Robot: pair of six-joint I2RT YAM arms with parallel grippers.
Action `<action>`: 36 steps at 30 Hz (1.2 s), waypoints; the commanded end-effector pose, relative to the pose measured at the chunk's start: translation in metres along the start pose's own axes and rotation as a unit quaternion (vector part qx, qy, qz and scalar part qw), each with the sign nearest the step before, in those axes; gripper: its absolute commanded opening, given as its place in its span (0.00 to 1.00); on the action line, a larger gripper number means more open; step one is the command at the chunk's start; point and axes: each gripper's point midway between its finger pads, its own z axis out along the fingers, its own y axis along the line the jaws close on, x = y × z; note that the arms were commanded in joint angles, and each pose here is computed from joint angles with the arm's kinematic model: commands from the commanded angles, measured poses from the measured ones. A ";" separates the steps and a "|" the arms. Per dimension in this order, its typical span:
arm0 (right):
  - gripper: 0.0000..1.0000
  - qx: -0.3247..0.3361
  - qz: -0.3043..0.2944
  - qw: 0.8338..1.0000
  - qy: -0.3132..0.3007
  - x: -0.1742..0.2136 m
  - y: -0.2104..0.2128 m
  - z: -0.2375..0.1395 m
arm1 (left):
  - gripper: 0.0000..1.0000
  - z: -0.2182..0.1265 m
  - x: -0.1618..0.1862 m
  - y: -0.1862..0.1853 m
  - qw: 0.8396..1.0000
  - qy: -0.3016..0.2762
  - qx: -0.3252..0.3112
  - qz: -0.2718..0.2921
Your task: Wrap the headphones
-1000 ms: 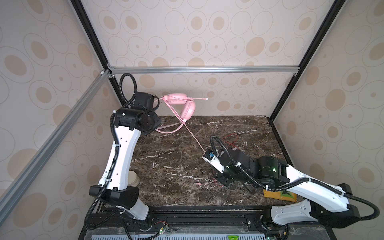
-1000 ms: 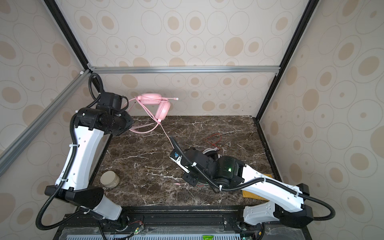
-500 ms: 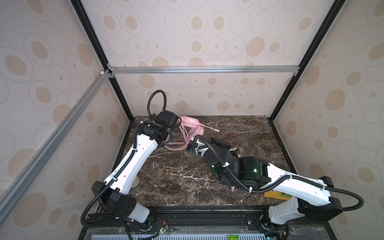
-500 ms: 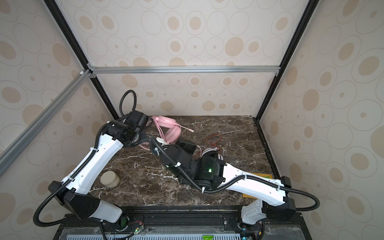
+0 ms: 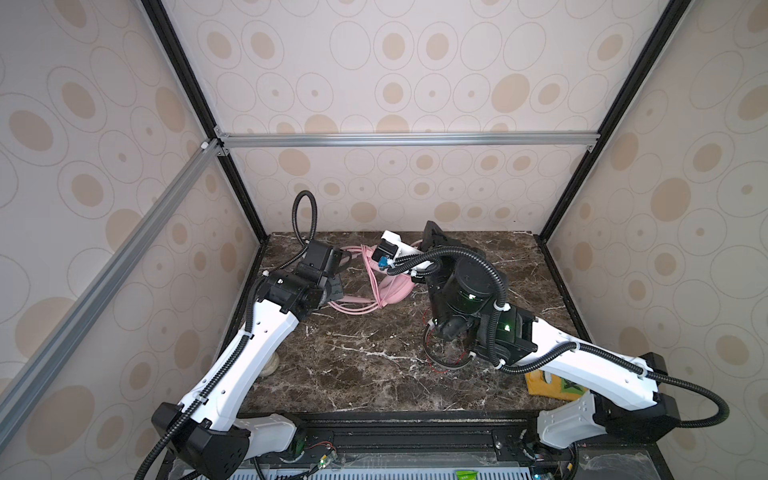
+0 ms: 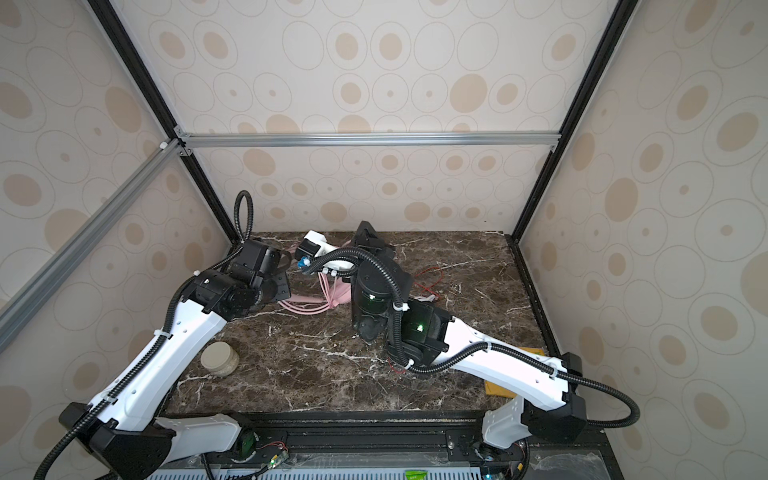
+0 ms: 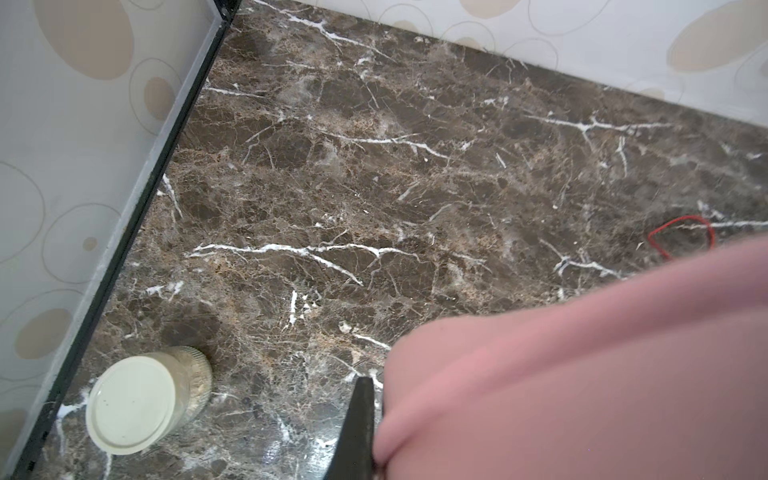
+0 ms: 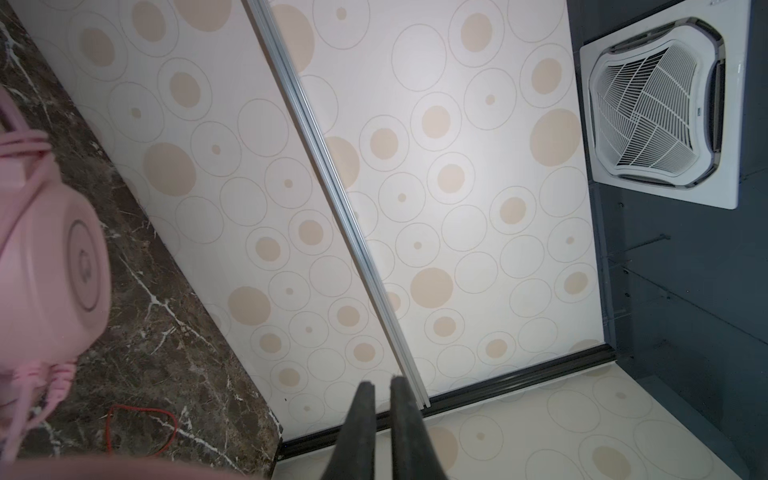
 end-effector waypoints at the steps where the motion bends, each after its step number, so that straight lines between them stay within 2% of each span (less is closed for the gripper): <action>1: 0.16 0.010 0.045 0.998 -0.030 -0.002 -0.027 -0.003 | 0.00 -0.002 0.008 -0.015 0.998 0.003 0.046 0.052; 3: 0.18 -0.020 0.060 0.997 -0.051 -0.004 -0.017 -0.004 | 0.00 -0.006 0.017 -0.030 0.993 0.009 0.094 0.067; 5: 0.11 -0.065 0.073 0.993 -0.073 -0.007 -0.003 -0.008 | 0.00 -0.010 0.025 -0.044 0.988 0.017 0.129 0.084; 8: 0.00 -0.118 0.104 0.984 -0.086 -0.009 0.010 -0.010 | 0.00 -0.014 0.037 -0.058 0.983 0.030 0.147 0.109; 13: 0.00 -0.175 0.130 0.972 -0.093 -0.008 0.032 -0.006 | 0.00 -0.026 0.051 -0.081 0.973 0.042 0.184 0.134; 19: 0.00 -0.201 0.181 0.962 -0.043 0.023 0.047 0.024 | 0.00 -0.042 0.062 -0.095 0.964 0.039 0.215 0.155; 22: 0.00 -0.216 0.225 0.950 -0.008 0.046 0.053 0.045 | 0.00 -0.047 0.066 -0.099 0.961 0.036 0.223 0.160; 26: 0.00 -0.239 0.246 0.939 0.037 0.071 0.069 0.070 | 0.00 -0.053 0.069 -0.104 0.958 0.032 0.229 0.170; 28: 0.00 -0.261 0.260 0.928 0.052 0.079 0.082 0.079 | 0.00 -0.057 0.070 -0.108 0.955 0.031 0.237 0.176; 31: 0.00 -0.307 0.292 0.903 0.068 0.089 0.105 0.089 | 0.00 -0.065 0.070 -0.114 0.950 0.024 0.251 0.184; 34: 0.00 -0.349 0.328 0.873 0.097 0.104 0.131 0.096 | 0.00 -0.072 0.067 -0.116 0.948 0.018 0.256 0.186; 36: 0.01 -0.380 0.359 0.845 0.114 0.115 0.152 0.097 | 0.00 -0.077 0.064 -0.116 0.947 0.014 0.260 0.186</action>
